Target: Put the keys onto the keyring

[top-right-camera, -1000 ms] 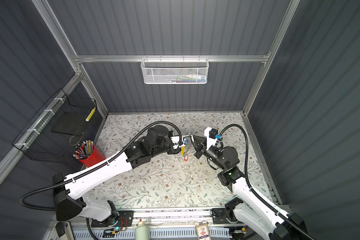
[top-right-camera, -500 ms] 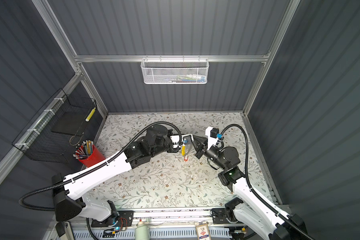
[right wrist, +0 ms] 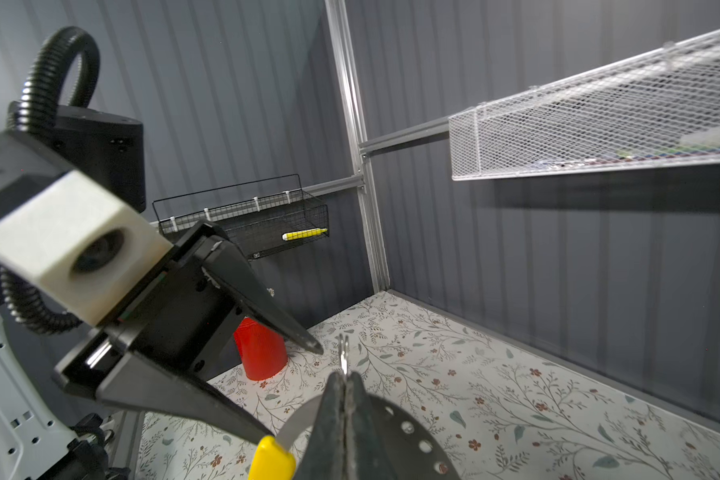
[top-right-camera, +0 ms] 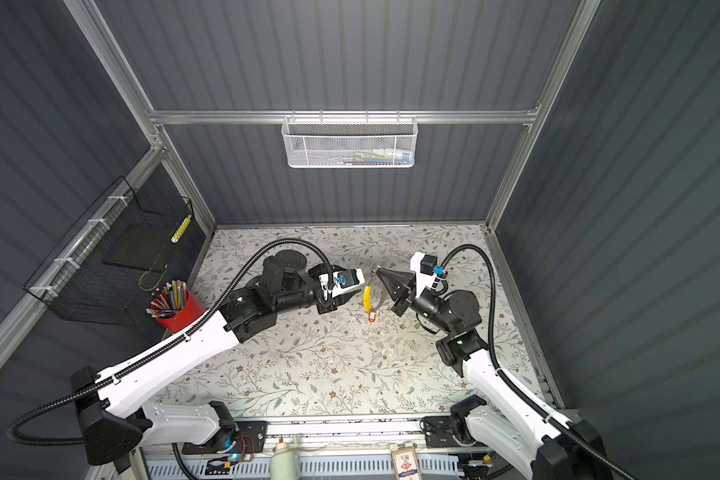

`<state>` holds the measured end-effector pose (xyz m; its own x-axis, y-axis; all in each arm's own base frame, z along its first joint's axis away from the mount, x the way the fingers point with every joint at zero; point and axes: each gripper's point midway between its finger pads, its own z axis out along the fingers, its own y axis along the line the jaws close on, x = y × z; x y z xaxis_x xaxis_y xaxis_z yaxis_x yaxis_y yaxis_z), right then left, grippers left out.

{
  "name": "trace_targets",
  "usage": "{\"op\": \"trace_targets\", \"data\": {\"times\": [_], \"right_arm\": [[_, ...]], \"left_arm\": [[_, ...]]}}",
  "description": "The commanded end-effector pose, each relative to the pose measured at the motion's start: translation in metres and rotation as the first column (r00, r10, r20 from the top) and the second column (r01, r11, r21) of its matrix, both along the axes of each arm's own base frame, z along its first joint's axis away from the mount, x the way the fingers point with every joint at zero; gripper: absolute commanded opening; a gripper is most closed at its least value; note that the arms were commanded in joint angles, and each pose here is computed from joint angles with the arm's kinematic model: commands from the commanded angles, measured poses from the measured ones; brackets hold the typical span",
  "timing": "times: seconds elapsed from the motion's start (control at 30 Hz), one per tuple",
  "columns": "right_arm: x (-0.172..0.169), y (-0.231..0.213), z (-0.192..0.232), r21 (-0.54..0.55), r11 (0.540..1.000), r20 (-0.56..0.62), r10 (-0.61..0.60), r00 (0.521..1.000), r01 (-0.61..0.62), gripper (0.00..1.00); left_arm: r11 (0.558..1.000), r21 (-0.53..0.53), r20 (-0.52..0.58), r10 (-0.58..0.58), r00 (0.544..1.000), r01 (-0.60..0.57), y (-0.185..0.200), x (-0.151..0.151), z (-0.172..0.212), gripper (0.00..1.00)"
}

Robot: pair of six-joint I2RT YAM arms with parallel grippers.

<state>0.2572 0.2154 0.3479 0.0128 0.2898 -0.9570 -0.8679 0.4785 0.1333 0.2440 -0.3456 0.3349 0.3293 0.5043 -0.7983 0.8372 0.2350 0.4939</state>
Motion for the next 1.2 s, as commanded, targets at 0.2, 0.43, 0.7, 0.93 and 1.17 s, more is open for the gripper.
{"op": "trace_targets", "data": {"times": [0.2,0.43,0.7,0.93,1.17], "right_arm": [[-0.035,0.015,0.016,-0.087,0.979,0.262,0.200,0.944,-0.183,0.00],[-0.044,0.019,0.012,-0.137,0.963,0.308,0.265,0.914,-0.234,0.00],[-0.048,0.018,0.019,-0.116,0.962,0.344,0.273,0.899,-0.248,0.00],[-0.049,0.018,0.022,-0.110,0.959,0.354,0.283,0.891,-0.261,0.00],[-0.047,0.018,0.020,-0.110,0.961,0.350,0.276,0.895,-0.254,0.00]], "left_arm": [[0.963,-0.149,-0.142,-0.246,0.959,0.225,-0.002,-0.033,0.030,0.36],[0.950,-0.167,-0.185,-0.295,0.937,0.266,-0.007,-0.036,0.028,0.34],[0.958,-0.193,-0.292,-0.264,0.919,0.214,-0.011,-0.030,0.004,0.48],[0.954,-0.217,-0.360,-0.274,0.892,0.206,-0.020,-0.027,-0.007,0.50],[0.941,-0.245,-0.377,-0.315,0.871,0.235,-0.024,-0.032,-0.007,0.37]]}}
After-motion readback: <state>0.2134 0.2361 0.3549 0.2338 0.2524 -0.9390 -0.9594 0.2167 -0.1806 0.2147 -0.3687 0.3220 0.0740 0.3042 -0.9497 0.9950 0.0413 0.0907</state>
